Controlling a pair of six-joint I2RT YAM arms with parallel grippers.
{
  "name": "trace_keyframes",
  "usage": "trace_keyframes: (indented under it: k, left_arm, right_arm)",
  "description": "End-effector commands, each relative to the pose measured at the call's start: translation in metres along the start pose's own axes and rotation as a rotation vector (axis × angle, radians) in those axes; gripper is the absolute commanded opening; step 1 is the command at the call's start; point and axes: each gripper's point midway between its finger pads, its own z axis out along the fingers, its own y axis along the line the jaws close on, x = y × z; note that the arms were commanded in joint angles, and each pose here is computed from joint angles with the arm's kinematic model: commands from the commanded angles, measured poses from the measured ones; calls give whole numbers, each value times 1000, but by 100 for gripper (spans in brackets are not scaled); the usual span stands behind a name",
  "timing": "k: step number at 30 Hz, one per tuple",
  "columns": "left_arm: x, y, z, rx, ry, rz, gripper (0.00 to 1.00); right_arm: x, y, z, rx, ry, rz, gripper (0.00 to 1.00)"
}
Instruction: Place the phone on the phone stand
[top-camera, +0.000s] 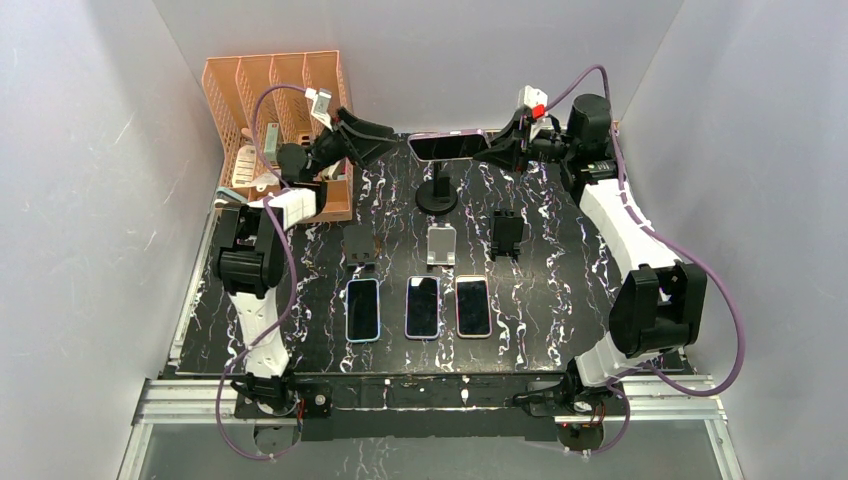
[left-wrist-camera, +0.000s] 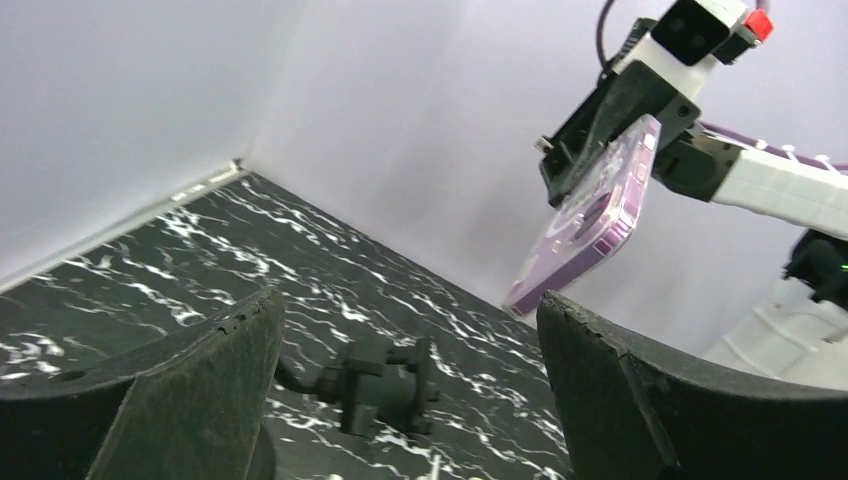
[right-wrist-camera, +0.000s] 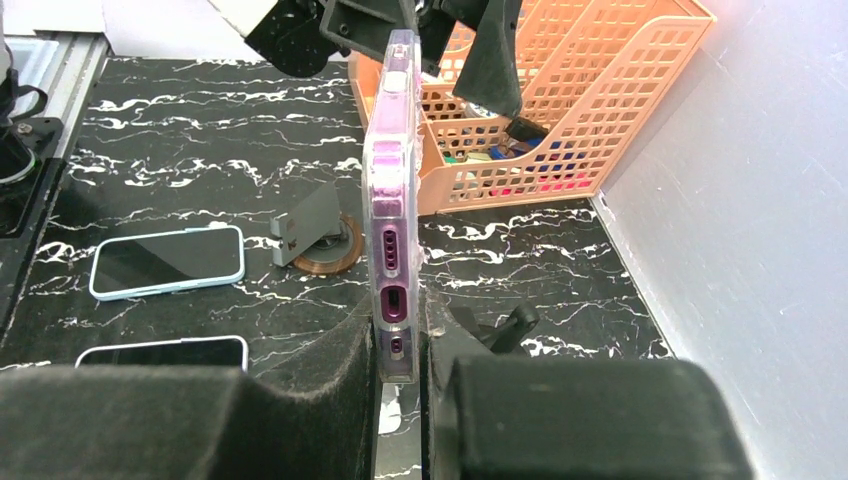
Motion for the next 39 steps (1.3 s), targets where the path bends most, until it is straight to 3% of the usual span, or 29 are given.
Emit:
trace_keyframes:
  k: [1,16,27,33,39]
  left_arm:
    - [-26,-80,8,242,-28,200,94]
    - [-14,-135,35,376,2,236,92]
    - [-12,-130,45,387,-13,248,88]
    - [-12,-127,47,394,-5,246,65]
    - [0,-122,44,397,42,213,50]
  right_arm:
    - [-39,5,-3,-10,-69,-125,1]
    - [-35,1,1,-17,-106,-78,1]
    - [-31,12,5,-93,-100,-15,1]
    - [-25,11,9,-106,-92,19,1]
    - [-26,8,11,-104,-108,19,1]
